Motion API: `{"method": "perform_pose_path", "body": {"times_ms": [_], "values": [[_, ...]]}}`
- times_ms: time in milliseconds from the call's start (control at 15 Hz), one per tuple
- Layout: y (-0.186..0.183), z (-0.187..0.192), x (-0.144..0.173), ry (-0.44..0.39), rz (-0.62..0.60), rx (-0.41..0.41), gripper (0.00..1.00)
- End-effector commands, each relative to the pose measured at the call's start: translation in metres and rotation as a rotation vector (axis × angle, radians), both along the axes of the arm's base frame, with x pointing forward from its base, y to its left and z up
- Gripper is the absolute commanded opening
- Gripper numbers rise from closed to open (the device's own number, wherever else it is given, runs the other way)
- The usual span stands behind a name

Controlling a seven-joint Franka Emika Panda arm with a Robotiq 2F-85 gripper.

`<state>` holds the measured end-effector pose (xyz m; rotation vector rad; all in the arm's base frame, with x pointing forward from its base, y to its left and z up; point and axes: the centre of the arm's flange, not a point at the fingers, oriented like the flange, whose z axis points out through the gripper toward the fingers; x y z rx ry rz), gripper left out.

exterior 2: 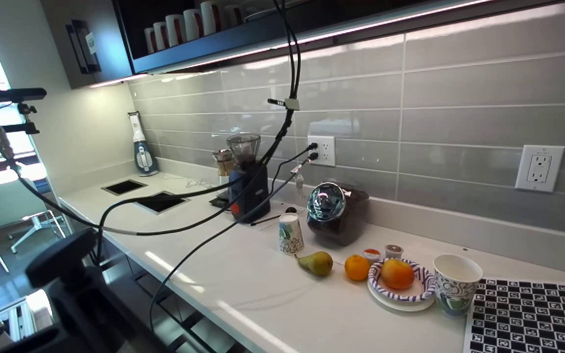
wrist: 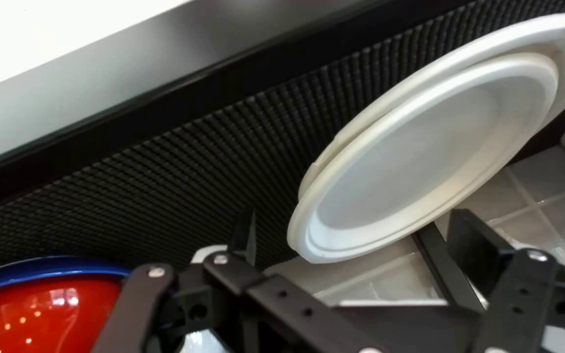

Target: Remove one white plate from the shelf

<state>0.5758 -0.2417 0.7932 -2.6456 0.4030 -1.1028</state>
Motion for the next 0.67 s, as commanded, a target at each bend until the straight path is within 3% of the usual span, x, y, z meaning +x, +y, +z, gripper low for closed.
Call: {"method": "perform_pose_path", "body": {"times_ms": [0, 600], "values": [[-0.013, 0.013, 0.03, -0.026, 0.042, 0.017, 1.0], [-0.012, -0.004, 0.05, 0.01, 0.061, 0.015, 1.0]]}}
